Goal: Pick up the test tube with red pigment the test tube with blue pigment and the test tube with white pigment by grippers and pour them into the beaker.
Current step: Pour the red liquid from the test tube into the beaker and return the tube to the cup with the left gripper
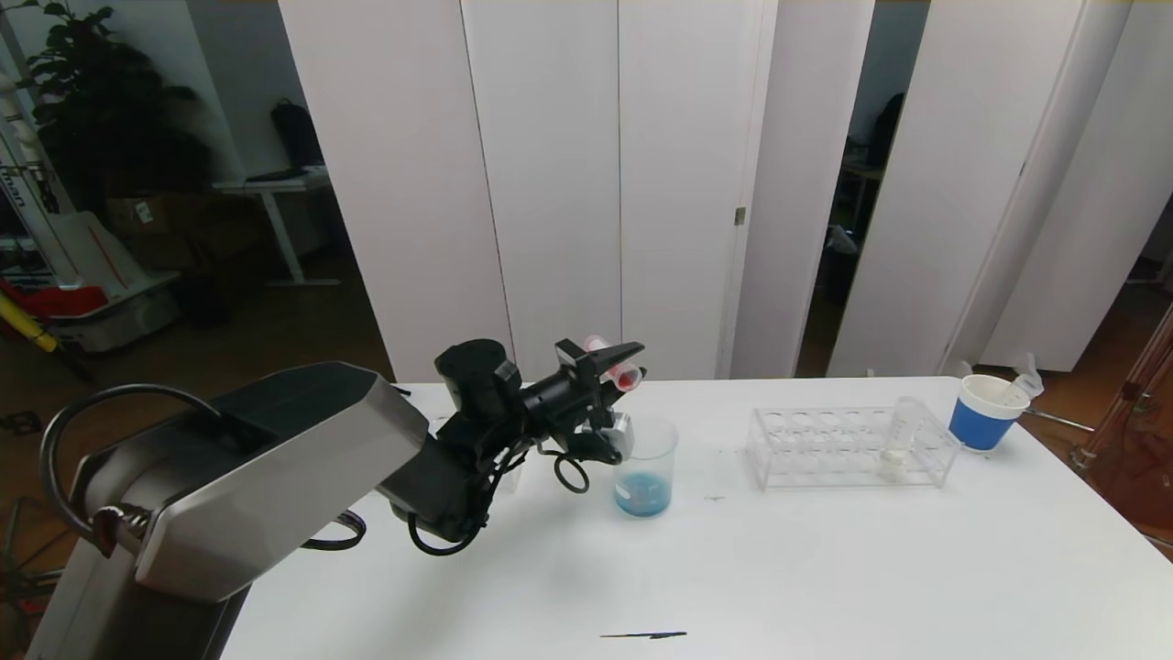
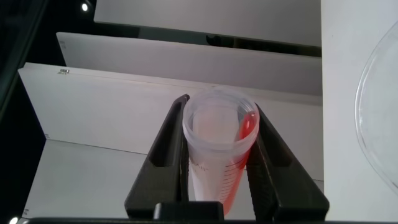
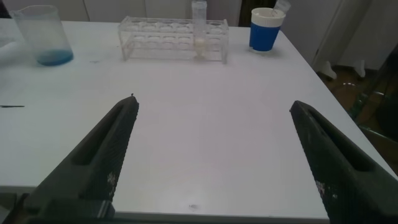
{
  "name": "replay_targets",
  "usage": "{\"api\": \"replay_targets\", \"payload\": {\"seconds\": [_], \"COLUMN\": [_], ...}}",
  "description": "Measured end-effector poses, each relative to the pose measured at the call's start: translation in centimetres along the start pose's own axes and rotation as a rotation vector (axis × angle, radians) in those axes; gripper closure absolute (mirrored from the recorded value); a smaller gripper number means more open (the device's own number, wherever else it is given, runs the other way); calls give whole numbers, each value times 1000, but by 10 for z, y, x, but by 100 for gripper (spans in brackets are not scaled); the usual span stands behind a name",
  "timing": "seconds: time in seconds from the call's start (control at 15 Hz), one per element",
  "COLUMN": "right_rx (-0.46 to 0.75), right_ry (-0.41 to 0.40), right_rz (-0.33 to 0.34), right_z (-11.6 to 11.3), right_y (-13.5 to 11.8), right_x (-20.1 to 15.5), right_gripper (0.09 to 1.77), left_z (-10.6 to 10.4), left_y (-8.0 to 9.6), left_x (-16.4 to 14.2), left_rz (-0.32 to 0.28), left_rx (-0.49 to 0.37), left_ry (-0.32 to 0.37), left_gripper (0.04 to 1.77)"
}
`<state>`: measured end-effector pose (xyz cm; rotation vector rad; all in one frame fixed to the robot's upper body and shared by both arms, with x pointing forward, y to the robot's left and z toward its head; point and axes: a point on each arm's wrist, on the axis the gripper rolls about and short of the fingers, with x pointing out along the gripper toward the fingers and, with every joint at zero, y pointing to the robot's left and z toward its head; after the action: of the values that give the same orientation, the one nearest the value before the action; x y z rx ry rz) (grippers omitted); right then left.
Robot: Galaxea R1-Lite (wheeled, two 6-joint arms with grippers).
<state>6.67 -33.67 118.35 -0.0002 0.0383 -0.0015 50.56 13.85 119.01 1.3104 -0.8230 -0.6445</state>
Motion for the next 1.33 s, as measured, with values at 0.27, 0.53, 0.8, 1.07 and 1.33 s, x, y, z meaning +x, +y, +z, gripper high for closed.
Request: {"api": "replay_targets", "payload": {"seconds": [0.27, 0.53, 0.8, 1.07, 1.33], "right_rx": [0, 0, 0, 0, 0], "right_ry": [0, 0, 0, 0, 0], "right_rz": [0, 1, 1, 1, 0], "right_z": [0, 0, 0, 0, 0], "right_y": [0, 0, 0, 0, 0], "right_x": [0, 0, 0, 0, 0], "right_gripper": [11, 11, 11, 11, 11], "left_z": [0, 1, 1, 0, 0], "left_y": [2, 3, 2, 0, -1], "left_x": [0, 0, -1, 0, 0], "left_rz": [21, 31, 29, 25, 25], "left_rx": [29, 58, 78, 85, 84], "left_ry": [-3, -4, -2, -1, -1], "left_gripper": [120, 120, 120, 120, 120]}}
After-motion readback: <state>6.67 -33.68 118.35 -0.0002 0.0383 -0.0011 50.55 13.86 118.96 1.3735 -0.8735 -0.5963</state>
